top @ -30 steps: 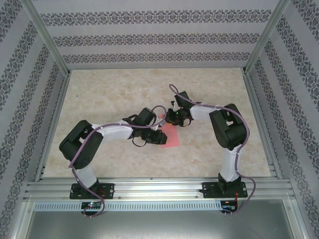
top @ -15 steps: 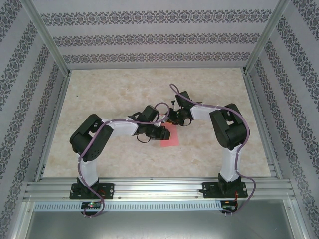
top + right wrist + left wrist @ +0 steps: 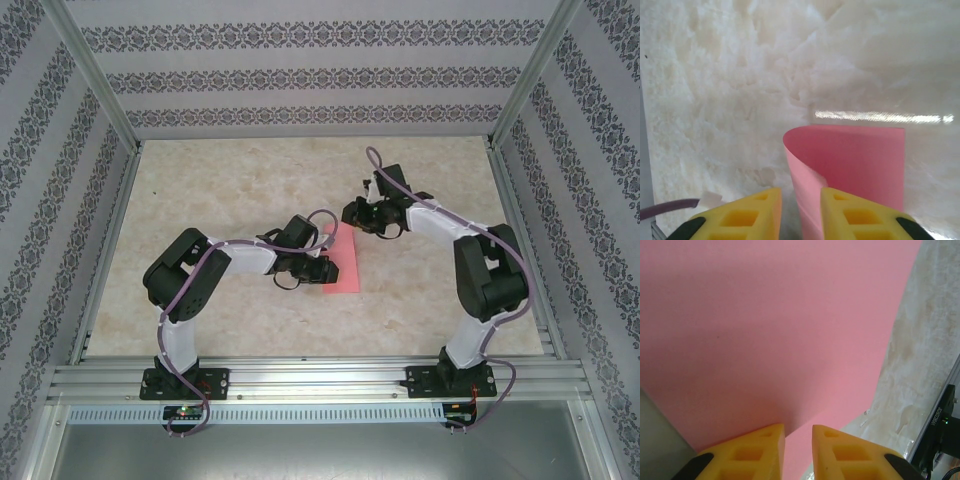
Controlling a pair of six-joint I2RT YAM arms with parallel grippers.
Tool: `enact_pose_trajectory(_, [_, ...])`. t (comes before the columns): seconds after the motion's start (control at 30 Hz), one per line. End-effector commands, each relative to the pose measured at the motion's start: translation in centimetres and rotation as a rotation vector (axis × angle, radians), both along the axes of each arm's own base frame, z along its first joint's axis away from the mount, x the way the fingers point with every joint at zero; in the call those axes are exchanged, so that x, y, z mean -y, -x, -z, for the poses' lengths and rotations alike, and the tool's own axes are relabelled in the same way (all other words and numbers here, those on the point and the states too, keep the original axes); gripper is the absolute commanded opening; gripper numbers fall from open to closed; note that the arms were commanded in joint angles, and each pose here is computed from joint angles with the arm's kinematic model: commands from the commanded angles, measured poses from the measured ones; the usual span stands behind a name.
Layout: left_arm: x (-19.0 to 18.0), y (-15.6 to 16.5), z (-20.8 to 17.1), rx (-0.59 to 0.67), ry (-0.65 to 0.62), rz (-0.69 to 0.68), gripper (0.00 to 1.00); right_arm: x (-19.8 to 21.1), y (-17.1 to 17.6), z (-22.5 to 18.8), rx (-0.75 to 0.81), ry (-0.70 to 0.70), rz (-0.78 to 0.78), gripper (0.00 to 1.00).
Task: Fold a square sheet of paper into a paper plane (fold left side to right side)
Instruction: First fold the square sheet of paper in half at the center of the table, then hold the square sheet of paper at the center of the table.
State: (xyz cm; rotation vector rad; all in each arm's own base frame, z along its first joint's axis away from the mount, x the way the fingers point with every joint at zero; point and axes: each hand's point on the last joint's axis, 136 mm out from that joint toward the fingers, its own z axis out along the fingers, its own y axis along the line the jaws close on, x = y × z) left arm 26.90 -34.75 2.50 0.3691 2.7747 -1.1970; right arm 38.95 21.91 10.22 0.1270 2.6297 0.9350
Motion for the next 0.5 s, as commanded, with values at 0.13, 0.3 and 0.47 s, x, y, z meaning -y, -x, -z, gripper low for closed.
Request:
enact_pose_trajectory(0.13, [-1.0, 0.6, 2.2, -0.047, -0.057, -0.028, 0.23, 2.1, 5.2, -0.2, -0.031, 0.029, -0.012, 0.18])
enact_pose_trajectory(0.3, [-0.8, 0.5, 2.0, -0.045, -0.054, -0.030, 0.23, 0.7, 11.1, 2.3, -0.133, 0.013, -0.086, 0.17])
enact_pose_trajectory(0.47, [-0.8, 0.5, 2.1, -0.051, -0.062, -0.030, 0.23, -0.6, 13.4, 5.5, -0.200, 0.024, -0.095, 0.17])
